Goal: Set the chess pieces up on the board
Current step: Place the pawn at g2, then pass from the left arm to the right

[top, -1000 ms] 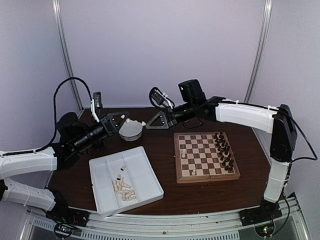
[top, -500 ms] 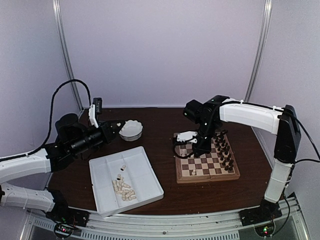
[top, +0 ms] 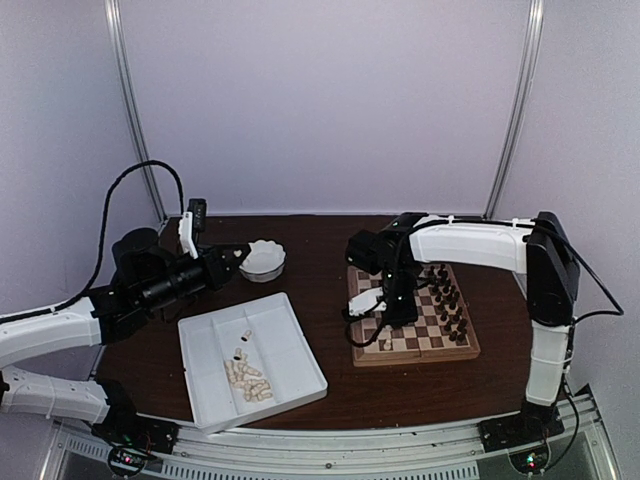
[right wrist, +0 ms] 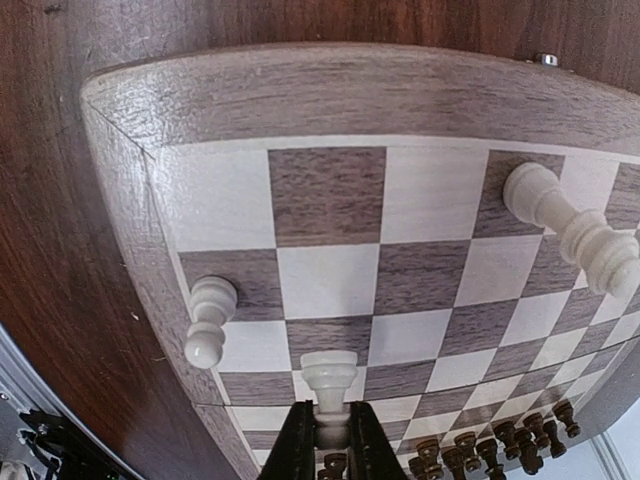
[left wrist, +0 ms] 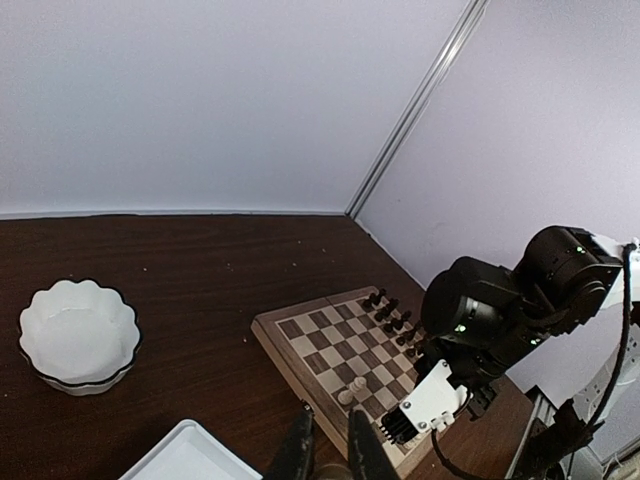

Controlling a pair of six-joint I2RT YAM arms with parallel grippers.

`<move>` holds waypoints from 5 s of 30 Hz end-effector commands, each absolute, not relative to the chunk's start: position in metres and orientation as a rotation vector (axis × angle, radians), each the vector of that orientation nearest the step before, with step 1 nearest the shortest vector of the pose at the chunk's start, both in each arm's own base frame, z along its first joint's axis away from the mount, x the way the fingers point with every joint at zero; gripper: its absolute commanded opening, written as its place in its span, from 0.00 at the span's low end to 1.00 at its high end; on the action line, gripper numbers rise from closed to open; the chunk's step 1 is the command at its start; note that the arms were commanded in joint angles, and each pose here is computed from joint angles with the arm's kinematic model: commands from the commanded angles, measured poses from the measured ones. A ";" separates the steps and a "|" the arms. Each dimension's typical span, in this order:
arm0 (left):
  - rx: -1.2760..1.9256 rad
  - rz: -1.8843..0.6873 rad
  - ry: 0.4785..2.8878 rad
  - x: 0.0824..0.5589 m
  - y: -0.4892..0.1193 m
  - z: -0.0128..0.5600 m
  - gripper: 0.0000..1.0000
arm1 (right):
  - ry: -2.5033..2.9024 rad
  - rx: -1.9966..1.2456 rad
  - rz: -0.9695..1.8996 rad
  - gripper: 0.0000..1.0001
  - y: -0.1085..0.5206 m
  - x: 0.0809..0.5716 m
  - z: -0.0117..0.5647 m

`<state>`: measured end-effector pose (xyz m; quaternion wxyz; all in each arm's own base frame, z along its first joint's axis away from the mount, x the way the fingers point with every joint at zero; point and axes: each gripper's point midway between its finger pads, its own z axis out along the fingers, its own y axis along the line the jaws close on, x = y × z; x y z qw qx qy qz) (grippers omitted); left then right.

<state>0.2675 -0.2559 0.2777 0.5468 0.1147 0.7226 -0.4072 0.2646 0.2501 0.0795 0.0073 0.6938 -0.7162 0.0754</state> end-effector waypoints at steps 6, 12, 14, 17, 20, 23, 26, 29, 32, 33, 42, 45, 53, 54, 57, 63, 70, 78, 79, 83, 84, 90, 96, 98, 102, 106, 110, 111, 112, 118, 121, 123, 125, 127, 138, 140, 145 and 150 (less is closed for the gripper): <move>0.279 -0.971 1.651 0.268 -0.255 0.298 0.12 | -2.165 2.202 0.310 0.02 0.258 0.266 0.069; 0.277 -0.972 1.657 0.268 -0.255 0.295 0.12 | -2.159 2.203 0.318 0.03 0.259 0.267 0.065; 0.276 -0.972 1.659 0.268 -0.255 0.294 0.12 | -2.162 2.204 0.313 0.03 0.260 0.268 0.065; 0.274 -0.973 1.662 0.268 -0.255 0.292 0.12 | -2.163 2.204 0.299 0.04 0.261 0.266 0.065; 0.276 -0.974 1.665 0.269 -0.255 0.291 0.12 | -2.162 2.206 0.294 0.05 0.262 0.266 0.063; 0.277 -0.978 1.666 0.269 -0.256 0.291 0.12 | -2.154 2.205 0.299 0.07 0.262 0.265 0.062; 0.276 -0.977 1.669 0.269 -0.256 0.290 0.12 | -2.153 2.205 0.299 0.08 0.263 0.266 0.061; 0.277 -0.978 1.669 0.268 -0.256 0.290 0.12 | -2.157 2.208 0.300 0.11 0.264 0.266 0.060; 0.277 -0.982 1.673 0.268 -0.256 0.289 0.12 | -2.165 2.212 0.304 0.13 0.266 0.268 0.061; 0.278 -0.984 1.674 0.268 -0.257 0.289 0.12 | -2.165 2.212 0.303 0.14 0.266 0.268 0.061; 0.275 -0.990 1.677 0.268 -0.257 0.288 0.13 | -2.164 2.219 0.305 0.25 0.269 0.267 0.060; 0.277 -0.989 1.680 0.268 -0.258 0.287 0.12 | -2.165 2.218 0.305 0.26 0.269 0.266 0.060; 0.276 -0.992 1.682 0.268 -0.258 0.286 0.12 | -2.177 2.217 0.274 0.13 0.273 0.265 0.061; 0.277 -0.995 1.682 0.268 -0.259 0.286 0.12 | -2.179 2.217 0.268 0.12 0.273 0.265 0.061; 0.279 -0.996 1.683 0.268 -0.259 0.285 0.12 | -2.185 2.218 0.253 0.11 0.276 0.264 0.062; 0.277 -0.996 1.687 0.269 -0.260 0.284 0.12 | -2.187 2.215 0.240 0.11 0.278 0.264 0.061; 0.277 -0.996 1.687 0.268 -0.259 0.283 0.13 | -2.181 2.209 0.240 0.13 0.278 0.264 0.059; 0.275 -0.999 1.690 0.269 -0.260 0.283 0.13 | -2.216 2.215 0.241 0.31 0.280 0.266 0.071; 0.276 -1.004 1.690 0.269 -0.261 0.283 0.13 | -2.226 2.217 0.237 0.32 0.281 0.266 0.077; 0.294 -1.039 1.690 0.270 -0.270 0.285 0.13 | -2.287 2.237 0.236 0.36 0.282 0.268 0.110; 0.301 -1.056 1.682 0.270 -0.273 0.287 0.13 | -2.314 2.243 0.226 0.37 0.283 0.268 0.121; 0.322 -1.137 1.621 0.273 -0.294 0.298 0.13 | -2.601 2.315 -0.370 0.44 0.325 0.249 0.214; 0.401 -1.284 1.484 0.260 -0.325 0.328 0.14 | -2.786 2.278 -1.045 0.52 0.364 0.249 0.290; 0.435 -1.323 1.453 0.254 -0.335 0.336 0.14 | -2.810 2.190 -1.190 0.53 0.374 0.250 0.302; 0.474 -1.366 1.425 0.247 -0.353 0.346 0.15 | -2.803 2.090 -1.404 0.54 0.392 0.255 0.316; 0.481 -1.407 1.404 0.243 -0.364 0.350 0.14 | -2.791 2.036 -1.493 0.54 0.402 0.258 0.318; 0.469 -1.443 1.400 0.243 -0.371 0.349 0.13 | -2.766 1.996 -1.593 0.55 0.409 0.257 0.321; 0.468 -1.449 1.399 0.243 -0.372 0.348 0.13 | -2.756 1.987 -1.618 0.55 0.410 0.256 0.321; 0.465 -1.452 1.398 0.243 -0.373 0.348 0.13 | -2.747 1.973 -1.643 0.55 0.412 0.256 0.322; 0.456 -1.463 1.396 0.244 -0.375 0.346 0.11 | -2.690 1.913 -1.745 0.55 0.419 0.252 0.321; 0.455 -1.462 1.389 0.243 -0.374 0.348 0.11 | -2.667 1.880 -1.767 0.55 0.422 0.250 0.319; 0.449 -1.463 1.383 0.243 -0.373 0.349 0.11 | -2.655 1.865 -1.775 0.55 0.423 0.250 0.316; 0.446 -1.464 1.375 0.243 -0.372 0.351 0.11 | -2.640 1.850 -1.791 0.56 0.425 0.249 0.315; 0.447 -1.465 1.373 0.242 -0.372 0.352 0.11 | -2.625 1.841 -1.812 0.51 0.427 0.248 0.315; 0.446 -1.467 1.359 0.241 -0.369 0.352 0.11 | -2.582 1.871 -1.802 0.45 0.429 0.240 0.307; 0.443 -1.466 1.358 0.241 -0.368 0.352 0.11 | -2.588 1.874 -1.792 0.41 0.428 0.240 0.306; 0.447 -1.468 1.350 0.240 -0.368 0.354 0.11 | -2.584 1.880 -1.788 0.40 0.428 0.239 0.304; 0.445 -1.470 1.346 0.240 -0.368 0.354 0.11 | -2.556 1.904 -1.790 0.49 0.428 0.236 0.303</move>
